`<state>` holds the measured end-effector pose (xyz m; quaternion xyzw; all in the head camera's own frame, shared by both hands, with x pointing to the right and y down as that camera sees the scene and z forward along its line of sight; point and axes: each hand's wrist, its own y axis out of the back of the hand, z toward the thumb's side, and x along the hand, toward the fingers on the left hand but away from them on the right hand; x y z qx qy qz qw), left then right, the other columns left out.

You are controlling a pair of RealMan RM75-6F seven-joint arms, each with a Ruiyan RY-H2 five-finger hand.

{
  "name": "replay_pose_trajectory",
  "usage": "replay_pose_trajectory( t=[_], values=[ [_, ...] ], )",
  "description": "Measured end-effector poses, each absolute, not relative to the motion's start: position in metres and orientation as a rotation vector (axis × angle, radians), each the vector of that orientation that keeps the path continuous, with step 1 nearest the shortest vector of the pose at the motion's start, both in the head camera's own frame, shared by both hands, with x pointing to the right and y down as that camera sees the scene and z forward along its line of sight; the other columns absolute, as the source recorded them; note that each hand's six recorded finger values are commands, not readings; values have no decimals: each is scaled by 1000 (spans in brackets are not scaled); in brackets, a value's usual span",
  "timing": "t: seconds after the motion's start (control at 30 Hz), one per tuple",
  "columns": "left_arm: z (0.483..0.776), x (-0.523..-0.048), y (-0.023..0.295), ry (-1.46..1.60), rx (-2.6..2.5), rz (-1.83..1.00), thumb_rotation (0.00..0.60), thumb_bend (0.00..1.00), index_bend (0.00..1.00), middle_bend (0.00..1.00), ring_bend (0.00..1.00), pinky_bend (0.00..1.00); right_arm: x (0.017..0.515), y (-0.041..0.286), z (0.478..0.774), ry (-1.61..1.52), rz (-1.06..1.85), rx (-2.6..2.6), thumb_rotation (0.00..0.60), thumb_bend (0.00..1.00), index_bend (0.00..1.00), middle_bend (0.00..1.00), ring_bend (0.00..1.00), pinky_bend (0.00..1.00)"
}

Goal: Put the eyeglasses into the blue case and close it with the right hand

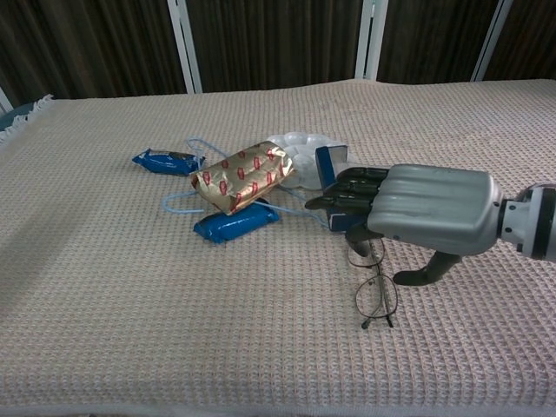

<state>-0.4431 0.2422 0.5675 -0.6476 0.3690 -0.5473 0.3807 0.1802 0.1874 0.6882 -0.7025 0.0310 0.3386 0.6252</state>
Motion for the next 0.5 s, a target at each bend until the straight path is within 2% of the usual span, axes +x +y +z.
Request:
replay_pose_trajectory(
  t=[0.5],
  values=[
    [569, -443, 241, 941, -1649, -1406, 600, 387, 0, 0, 0, 93, 172, 186, 700, 177, 720, -1569, 600, 402, 584, 1, 0, 0]
  ],
)
